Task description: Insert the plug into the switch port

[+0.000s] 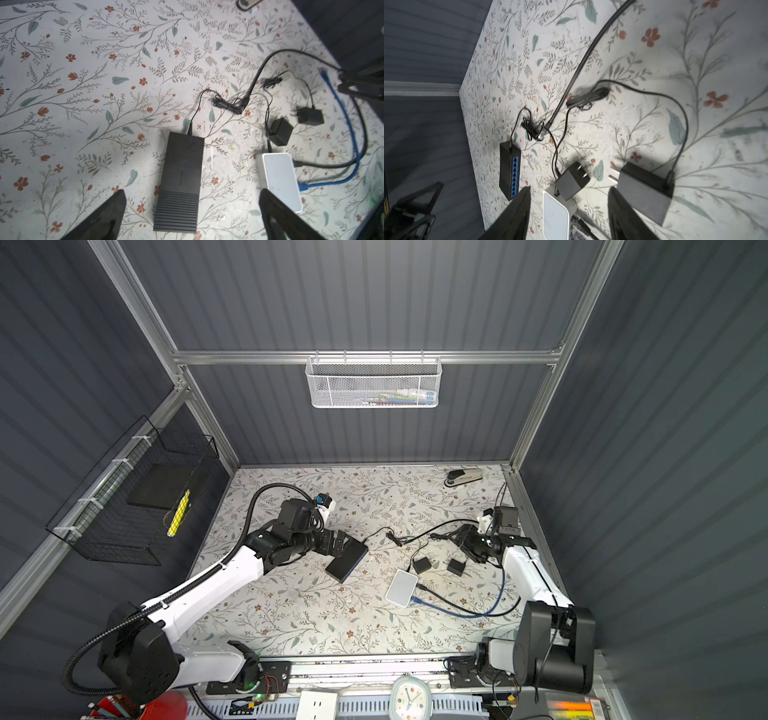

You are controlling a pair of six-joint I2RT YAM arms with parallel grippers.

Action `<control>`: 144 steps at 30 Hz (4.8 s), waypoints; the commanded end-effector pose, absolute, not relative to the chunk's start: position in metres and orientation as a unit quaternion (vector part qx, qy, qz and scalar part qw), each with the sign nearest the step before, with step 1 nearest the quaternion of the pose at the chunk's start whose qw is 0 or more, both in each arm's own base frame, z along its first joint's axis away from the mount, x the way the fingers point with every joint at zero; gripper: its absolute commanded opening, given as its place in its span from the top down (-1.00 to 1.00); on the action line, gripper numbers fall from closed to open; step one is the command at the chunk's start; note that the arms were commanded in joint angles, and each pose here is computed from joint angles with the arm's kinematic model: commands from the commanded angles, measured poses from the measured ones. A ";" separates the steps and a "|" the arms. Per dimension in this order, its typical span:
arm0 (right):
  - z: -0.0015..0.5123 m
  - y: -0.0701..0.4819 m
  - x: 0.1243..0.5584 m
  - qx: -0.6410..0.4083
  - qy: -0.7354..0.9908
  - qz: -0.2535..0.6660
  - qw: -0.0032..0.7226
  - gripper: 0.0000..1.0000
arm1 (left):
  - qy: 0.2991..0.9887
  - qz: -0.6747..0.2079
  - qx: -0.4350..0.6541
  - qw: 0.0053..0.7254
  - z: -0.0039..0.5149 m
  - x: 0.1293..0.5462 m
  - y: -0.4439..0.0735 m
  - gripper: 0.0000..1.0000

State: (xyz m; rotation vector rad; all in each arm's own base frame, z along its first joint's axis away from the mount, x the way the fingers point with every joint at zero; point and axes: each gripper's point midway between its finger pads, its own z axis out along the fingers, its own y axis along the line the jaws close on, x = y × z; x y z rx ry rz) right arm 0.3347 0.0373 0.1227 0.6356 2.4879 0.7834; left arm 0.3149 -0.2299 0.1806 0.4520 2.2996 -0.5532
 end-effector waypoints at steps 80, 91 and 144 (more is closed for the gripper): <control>0.281 0.032 0.453 0.430 0.746 0.283 0.422 1.00 | 0.755 -0.483 0.011 0.442 0.295 0.334 -0.249 -1.00; 0.308 0.085 0.411 0.357 0.722 0.440 0.397 1.00 | 0.714 -0.636 0.159 0.245 0.268 0.303 -0.338 -0.99; 0.318 0.188 0.314 -0.609 0.459 0.090 0.640 -0.98 | 0.770 -0.599 0.213 0.057 0.321 0.278 -0.365 1.00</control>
